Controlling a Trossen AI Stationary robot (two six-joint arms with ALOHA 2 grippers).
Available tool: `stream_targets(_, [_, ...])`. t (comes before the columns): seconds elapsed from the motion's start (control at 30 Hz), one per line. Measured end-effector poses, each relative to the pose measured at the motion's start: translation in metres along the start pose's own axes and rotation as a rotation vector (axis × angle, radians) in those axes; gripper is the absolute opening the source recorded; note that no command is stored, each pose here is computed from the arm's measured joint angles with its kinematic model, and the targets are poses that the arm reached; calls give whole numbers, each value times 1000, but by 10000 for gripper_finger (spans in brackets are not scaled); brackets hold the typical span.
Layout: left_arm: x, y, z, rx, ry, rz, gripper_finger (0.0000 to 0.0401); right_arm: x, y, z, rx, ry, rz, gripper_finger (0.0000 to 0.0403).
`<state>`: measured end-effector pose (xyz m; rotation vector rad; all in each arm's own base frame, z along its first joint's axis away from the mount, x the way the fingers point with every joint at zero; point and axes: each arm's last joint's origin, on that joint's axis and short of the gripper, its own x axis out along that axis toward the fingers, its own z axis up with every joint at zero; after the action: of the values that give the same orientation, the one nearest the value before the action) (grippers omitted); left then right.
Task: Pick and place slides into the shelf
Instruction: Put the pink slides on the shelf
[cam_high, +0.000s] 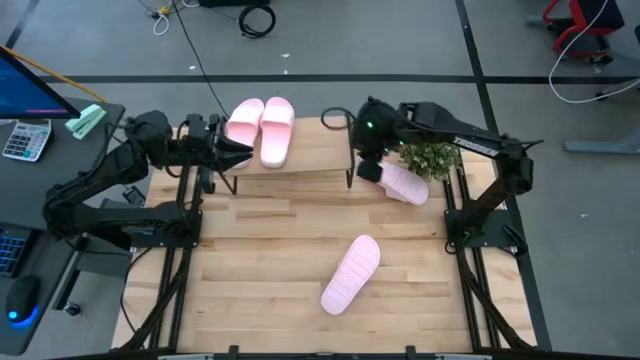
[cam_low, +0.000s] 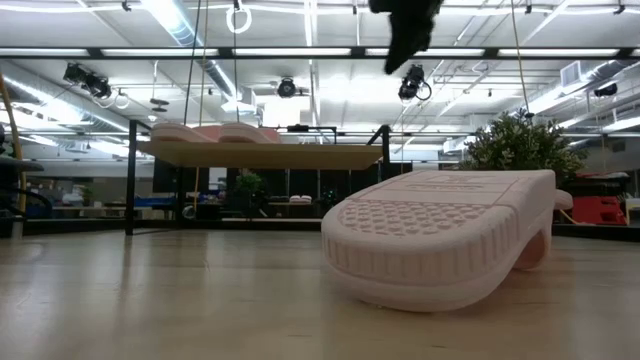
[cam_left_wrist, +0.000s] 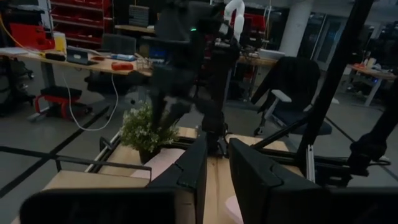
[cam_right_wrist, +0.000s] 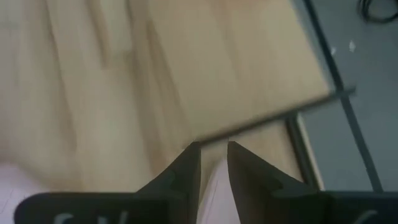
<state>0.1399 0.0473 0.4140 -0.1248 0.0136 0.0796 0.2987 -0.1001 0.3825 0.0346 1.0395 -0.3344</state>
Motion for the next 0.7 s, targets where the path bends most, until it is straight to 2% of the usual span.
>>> stream_targets(0.23, [4, 1, 2, 25, -20, -2, 79, -29, 25, -27, 4, 148, -45, 82])
stream_targets(0.43, [3, 0, 5, 43, -55, -6, 78, -52, 36, -48, 107, 144, -80, 82])
stream_targets(0.7, [4, 1, 5, 39, -51, -6, 81, -41, 63, -114, 271, 195, -65, 82])
